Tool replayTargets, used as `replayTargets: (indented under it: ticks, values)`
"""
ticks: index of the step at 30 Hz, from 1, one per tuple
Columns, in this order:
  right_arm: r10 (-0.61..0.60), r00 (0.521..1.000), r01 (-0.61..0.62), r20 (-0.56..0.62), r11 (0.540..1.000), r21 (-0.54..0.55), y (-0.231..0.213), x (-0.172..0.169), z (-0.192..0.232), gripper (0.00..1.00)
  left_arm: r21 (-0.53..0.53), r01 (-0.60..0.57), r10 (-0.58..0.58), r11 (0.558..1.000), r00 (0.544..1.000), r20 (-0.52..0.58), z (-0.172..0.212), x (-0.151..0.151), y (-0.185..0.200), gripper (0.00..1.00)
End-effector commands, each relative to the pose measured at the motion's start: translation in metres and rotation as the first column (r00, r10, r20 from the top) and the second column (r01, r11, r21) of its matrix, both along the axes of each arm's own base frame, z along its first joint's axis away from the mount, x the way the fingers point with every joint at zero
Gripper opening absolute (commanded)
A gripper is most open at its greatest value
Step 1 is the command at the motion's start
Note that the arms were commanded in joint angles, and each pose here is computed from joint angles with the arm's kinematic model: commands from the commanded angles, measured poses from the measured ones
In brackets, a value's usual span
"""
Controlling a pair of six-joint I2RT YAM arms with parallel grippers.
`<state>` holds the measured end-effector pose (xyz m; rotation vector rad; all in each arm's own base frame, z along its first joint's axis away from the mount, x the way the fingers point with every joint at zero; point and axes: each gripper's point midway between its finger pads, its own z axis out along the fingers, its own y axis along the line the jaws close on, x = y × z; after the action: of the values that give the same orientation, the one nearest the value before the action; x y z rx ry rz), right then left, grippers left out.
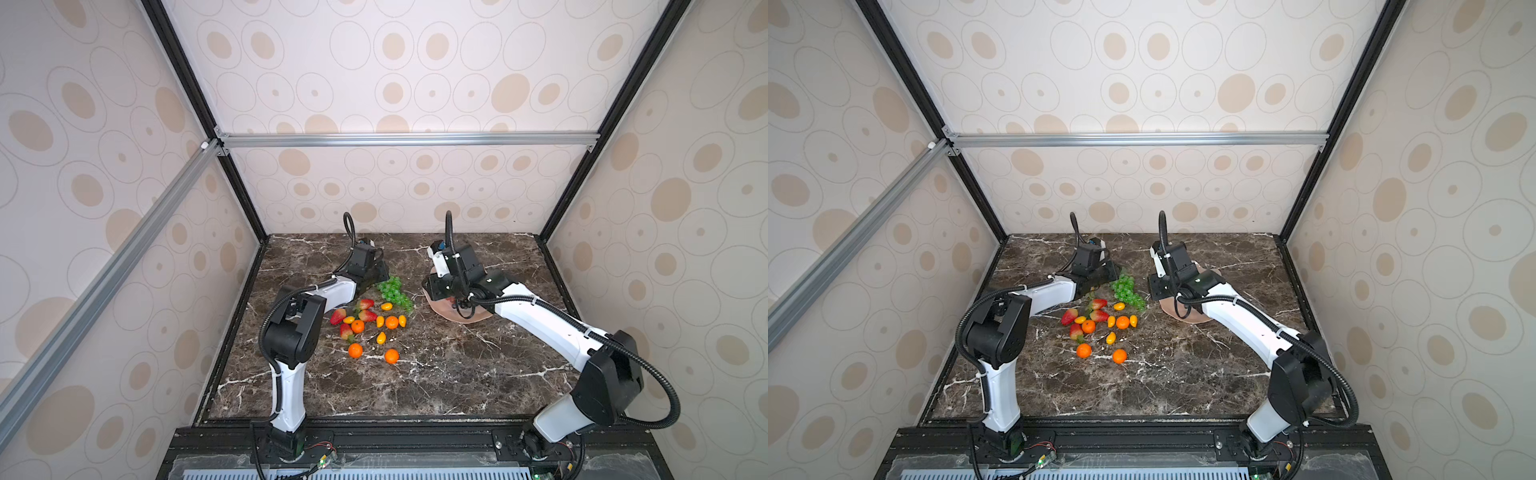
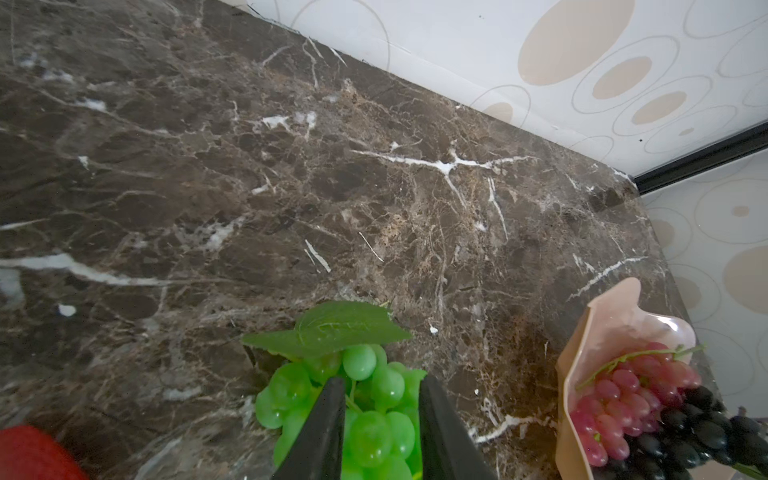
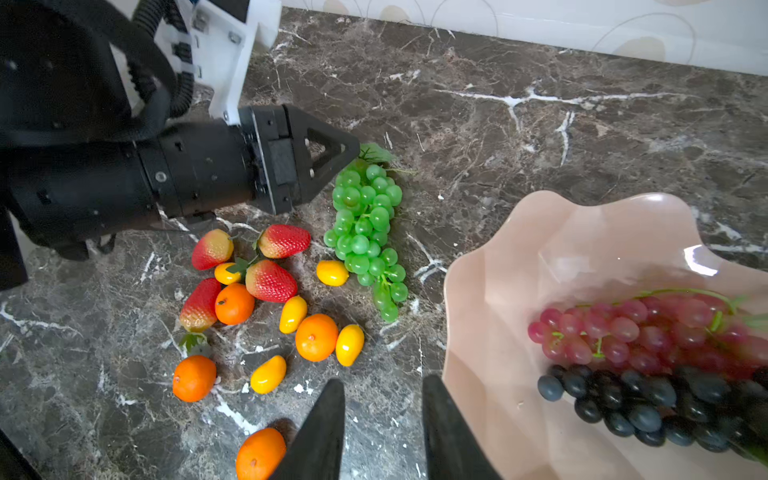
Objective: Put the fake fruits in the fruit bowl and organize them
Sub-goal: 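Raise the right gripper from the bowl while the left gripper reaches the green grapes, then close the left gripper on the green grape bunch's leaf and stem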
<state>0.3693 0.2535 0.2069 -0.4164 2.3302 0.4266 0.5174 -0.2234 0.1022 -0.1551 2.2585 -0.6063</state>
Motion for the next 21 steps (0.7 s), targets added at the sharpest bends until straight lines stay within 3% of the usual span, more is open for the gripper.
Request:
replayTargets:
  ticks: [1,12,21]
  values:
    - [-0.028,1.000,0.029,0.007,0.999,-0.018,-0.008,-0.003,-0.002,0.34,0.040,0.001,0.001,0.999,0.999,-0.036,-0.001,0.007,0.005,0.31]
    - [-0.030,1.000,0.029,-0.009,0.999,-0.018,-0.007,-0.002,-0.008,0.34,0.085,-0.017,0.025,0.996,0.996,-0.091,-0.017,0.024,0.015,0.31]
    - [-0.026,1.000,0.025,-0.017,0.999,-0.026,-0.006,-0.001,-0.009,0.34,0.108,-0.039,0.054,0.993,0.990,-0.132,-0.029,0.028,0.027,0.40]
